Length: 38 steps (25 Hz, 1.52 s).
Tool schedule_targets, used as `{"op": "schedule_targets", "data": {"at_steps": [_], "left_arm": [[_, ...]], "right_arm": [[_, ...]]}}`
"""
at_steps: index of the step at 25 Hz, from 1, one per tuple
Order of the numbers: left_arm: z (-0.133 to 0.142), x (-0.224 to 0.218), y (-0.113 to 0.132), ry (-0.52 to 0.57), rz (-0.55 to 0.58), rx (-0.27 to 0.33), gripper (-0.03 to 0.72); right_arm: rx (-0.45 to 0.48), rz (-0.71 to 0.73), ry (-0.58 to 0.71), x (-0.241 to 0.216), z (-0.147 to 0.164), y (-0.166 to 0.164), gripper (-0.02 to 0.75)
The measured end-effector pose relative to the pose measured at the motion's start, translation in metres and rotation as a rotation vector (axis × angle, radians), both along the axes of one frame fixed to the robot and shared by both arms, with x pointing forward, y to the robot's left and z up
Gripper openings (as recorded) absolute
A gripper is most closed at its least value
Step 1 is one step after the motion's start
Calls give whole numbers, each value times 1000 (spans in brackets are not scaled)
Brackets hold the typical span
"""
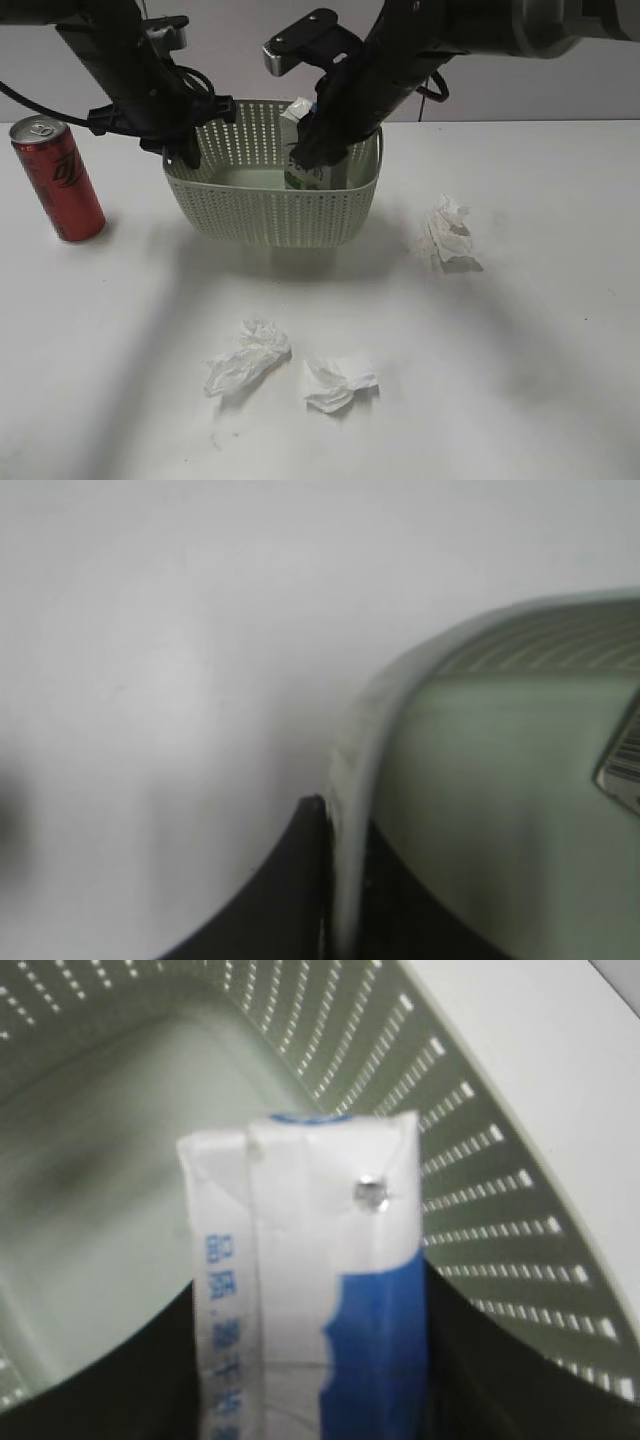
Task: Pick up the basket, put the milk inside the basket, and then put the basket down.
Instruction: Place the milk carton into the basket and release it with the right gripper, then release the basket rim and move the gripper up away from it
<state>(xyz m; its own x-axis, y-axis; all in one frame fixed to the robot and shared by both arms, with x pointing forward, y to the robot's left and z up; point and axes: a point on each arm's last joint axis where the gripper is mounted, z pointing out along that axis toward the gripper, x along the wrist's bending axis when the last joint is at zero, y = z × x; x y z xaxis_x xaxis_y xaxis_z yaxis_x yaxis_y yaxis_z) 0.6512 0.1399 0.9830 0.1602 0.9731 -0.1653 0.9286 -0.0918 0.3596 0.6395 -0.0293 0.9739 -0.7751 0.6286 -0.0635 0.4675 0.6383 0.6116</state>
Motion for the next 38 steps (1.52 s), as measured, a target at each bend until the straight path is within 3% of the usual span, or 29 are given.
{"op": "schedule_targets", "data": {"at_steps": [4, 6, 10, 13, 16, 22, 27, 32, 38], "left_arm": [[-1, -1, 0, 9, -3, 6, 0], [-1, -1, 0, 9, -4, 6, 0], [-1, -1, 0, 16, -6, 8, 0], [-1, -2, 1, 20, -6, 9, 0], [-1, -2, 0, 20, -6, 8, 0], [-1, -2, 1, 22, -6, 9, 0], [-1, -2, 0, 23, -6, 8, 0], [-1, -2, 0, 24, -4, 5, 0], [-1, -2, 0, 25, -3, 2, 0]], "right_arm": [[6, 11, -15, 3, 13, 2, 593], [3, 30, -15, 4, 30, 4, 641], [-10, 45, -40, -5, 84, -4, 647], [-34, -15, -43, -17, 122, -26, 647], [-60, -154, 34, -24, 140, -64, 646], [-120, -484, 299, -52, 118, -153, 587], [-174, -545, 418, -126, 90, -188, 573], [-114, -603, 389, -209, 80, -211, 572], [56, -617, 151, -290, 87, -233, 572]]}}
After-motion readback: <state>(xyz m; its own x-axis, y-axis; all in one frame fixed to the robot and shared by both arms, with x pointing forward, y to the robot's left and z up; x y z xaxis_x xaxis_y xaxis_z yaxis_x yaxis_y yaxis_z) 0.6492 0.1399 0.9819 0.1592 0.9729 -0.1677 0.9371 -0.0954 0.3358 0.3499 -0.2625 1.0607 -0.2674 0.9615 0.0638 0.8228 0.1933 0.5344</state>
